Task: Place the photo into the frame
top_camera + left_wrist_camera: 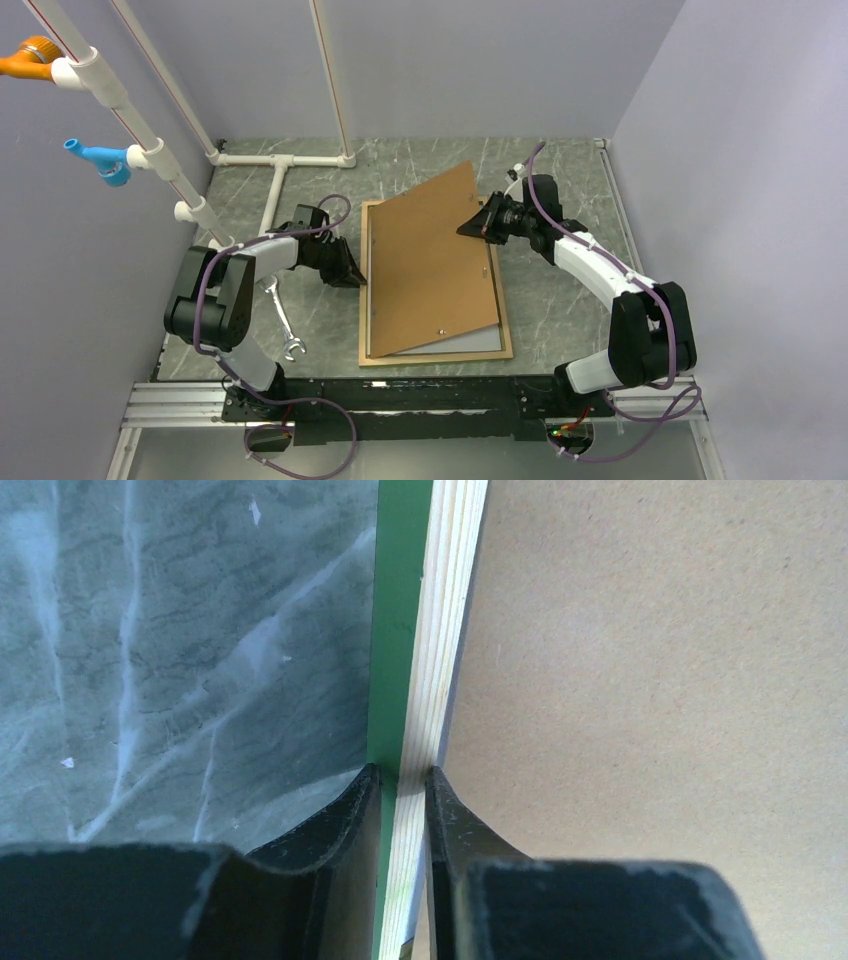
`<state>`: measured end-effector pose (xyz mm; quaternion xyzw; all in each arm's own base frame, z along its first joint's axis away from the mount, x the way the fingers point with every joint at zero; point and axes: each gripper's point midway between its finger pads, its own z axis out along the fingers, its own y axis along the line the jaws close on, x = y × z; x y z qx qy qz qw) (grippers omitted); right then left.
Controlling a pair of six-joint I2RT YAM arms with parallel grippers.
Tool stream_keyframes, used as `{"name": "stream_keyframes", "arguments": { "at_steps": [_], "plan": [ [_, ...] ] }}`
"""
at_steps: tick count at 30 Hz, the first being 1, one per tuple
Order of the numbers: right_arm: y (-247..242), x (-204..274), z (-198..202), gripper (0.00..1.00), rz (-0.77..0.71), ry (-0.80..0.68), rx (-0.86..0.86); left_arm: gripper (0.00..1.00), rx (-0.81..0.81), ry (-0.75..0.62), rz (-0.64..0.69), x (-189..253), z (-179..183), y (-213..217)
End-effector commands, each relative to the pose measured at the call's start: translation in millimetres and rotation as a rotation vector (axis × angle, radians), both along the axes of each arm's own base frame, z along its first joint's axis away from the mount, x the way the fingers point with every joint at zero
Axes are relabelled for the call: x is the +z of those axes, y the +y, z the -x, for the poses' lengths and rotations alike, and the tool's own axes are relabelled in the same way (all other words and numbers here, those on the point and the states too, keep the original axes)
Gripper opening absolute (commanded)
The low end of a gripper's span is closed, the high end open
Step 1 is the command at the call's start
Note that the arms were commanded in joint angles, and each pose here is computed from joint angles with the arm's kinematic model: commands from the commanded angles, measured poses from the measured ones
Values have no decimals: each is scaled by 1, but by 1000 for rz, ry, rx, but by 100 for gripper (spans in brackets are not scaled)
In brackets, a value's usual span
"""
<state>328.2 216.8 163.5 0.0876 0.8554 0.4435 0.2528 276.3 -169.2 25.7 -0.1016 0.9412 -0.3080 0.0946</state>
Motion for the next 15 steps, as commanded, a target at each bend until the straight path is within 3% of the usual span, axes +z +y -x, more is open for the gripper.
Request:
{"name": "stream_keyframes", "arguments": {
  "at_steps": [1, 15],
  "plan": [
    [-5, 46, -33, 0, 8, -260, -52, 12, -7, 28, -97, -23, 5, 10],
    [-3, 3, -19, 0, 0, -157, -37, 7, -14, 31, -98, -22, 4, 10]
  ]
}}
